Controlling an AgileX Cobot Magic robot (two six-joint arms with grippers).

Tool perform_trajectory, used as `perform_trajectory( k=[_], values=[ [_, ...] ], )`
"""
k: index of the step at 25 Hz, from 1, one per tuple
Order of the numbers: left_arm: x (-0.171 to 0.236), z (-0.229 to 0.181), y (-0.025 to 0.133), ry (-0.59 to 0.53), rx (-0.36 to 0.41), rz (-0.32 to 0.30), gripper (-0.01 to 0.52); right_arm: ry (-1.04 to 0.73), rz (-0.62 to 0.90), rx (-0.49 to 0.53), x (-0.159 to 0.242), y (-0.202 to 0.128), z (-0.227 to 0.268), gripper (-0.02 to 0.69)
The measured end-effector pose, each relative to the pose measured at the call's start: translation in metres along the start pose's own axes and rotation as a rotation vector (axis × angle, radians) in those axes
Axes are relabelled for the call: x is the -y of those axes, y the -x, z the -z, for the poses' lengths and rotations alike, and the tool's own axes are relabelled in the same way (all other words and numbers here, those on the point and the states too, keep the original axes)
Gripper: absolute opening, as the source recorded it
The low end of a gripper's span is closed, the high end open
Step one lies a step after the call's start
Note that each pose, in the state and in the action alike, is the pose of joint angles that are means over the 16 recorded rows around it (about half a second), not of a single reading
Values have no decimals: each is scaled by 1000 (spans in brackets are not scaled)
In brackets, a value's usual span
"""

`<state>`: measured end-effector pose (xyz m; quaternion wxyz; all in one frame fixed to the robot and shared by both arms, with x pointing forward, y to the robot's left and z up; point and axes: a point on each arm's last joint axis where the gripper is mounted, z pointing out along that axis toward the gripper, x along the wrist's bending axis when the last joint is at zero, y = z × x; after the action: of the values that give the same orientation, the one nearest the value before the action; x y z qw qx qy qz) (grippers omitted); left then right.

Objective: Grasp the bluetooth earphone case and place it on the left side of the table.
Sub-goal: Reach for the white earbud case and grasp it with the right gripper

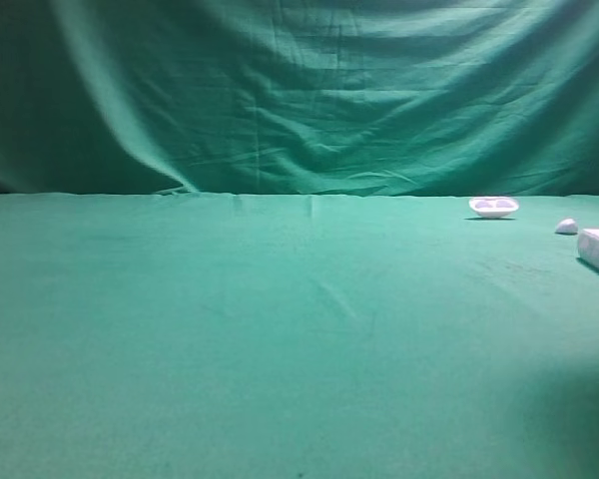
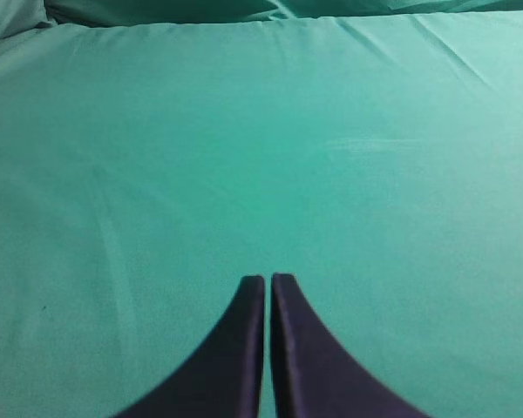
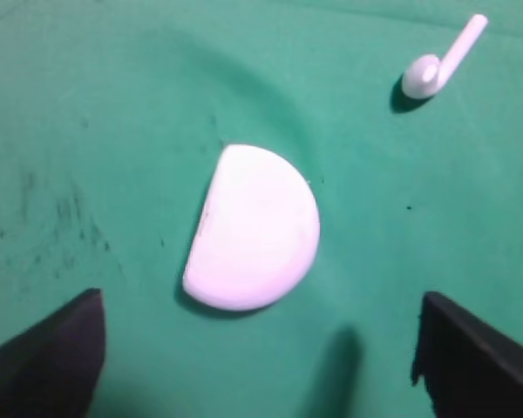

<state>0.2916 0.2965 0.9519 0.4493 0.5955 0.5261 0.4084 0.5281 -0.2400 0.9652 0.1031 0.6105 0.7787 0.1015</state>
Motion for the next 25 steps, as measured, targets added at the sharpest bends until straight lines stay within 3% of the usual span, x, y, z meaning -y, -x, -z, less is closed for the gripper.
perform_trajectory(
  k=[3,7,25],
  values=[
    [0,0,0,0,0,0,0,-7,1,-2,-3,0,-14,597],
    [0,0,0,0,0,0,0,-9,2,-3,-6,-1,-28,593],
    [0,0,0,0,0,0,0,12,14,-7,-27,-5,-29,334]
  ],
)
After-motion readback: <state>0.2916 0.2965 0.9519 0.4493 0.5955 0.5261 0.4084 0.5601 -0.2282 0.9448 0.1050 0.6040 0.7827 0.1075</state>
